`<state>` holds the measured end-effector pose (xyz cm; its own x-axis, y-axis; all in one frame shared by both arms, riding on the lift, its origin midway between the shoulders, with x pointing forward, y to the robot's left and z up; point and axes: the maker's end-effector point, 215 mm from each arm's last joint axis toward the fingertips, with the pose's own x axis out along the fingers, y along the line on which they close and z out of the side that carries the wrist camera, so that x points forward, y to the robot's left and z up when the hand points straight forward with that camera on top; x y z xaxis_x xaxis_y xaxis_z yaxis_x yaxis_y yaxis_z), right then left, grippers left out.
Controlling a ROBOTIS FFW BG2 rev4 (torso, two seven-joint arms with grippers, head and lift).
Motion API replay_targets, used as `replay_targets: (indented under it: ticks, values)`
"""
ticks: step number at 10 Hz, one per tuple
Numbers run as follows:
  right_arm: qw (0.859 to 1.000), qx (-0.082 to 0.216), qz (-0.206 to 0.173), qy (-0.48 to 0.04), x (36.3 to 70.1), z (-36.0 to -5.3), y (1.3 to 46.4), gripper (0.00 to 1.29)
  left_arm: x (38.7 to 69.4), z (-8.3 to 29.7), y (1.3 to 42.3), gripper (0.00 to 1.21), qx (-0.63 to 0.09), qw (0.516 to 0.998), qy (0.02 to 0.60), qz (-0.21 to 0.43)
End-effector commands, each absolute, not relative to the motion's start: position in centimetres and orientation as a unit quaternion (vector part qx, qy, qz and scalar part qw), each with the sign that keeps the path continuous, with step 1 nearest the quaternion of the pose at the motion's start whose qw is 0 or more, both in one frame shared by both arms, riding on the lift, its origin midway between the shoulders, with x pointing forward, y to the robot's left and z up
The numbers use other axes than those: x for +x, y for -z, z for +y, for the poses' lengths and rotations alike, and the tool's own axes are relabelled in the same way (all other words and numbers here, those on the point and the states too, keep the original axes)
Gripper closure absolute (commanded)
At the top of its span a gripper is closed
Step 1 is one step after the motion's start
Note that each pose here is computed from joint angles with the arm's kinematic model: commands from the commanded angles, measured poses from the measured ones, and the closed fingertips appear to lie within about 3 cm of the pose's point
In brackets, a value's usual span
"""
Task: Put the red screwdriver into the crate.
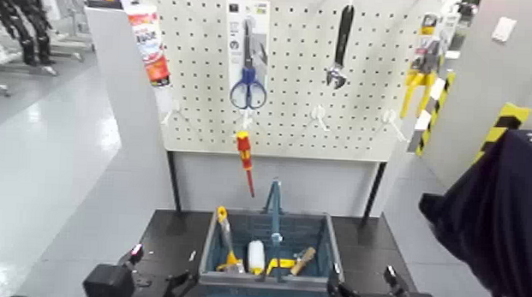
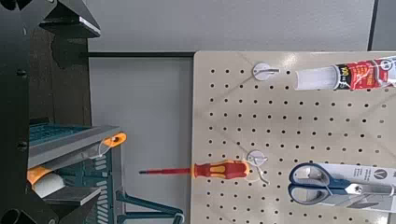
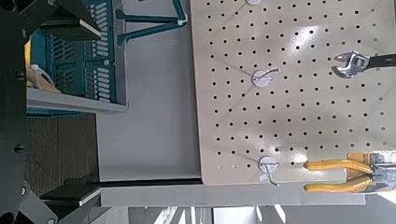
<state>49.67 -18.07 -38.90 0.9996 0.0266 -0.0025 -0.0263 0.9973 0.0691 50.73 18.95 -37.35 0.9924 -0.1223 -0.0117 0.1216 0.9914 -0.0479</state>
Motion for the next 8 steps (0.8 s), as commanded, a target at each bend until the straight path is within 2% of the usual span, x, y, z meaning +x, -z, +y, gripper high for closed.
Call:
replay_targets:
  ticks: [1, 4, 8]
  values:
    - [0.999, 0.035, 0.004, -0.012, 49.6, -18.1, 39.1, 0.14, 50.8, 18.9, 37.5, 0.12, -0.026, 0.998, 0.062, 0.01]
    - [0.999, 0.038, 0.006, -0.012, 49.5, -18.0, 39.2, 0.14, 51.4, 18.8, 37.8, 0.12, -0.033, 0.997, 0.072, 0.014]
    - [0.999, 0.041, 0.009, -0.011, 49.5, -17.8, 39.5, 0.14, 55.1, 18.1, 36.5, 0.12, -0.02, 0.991, 0.131, 0.017]
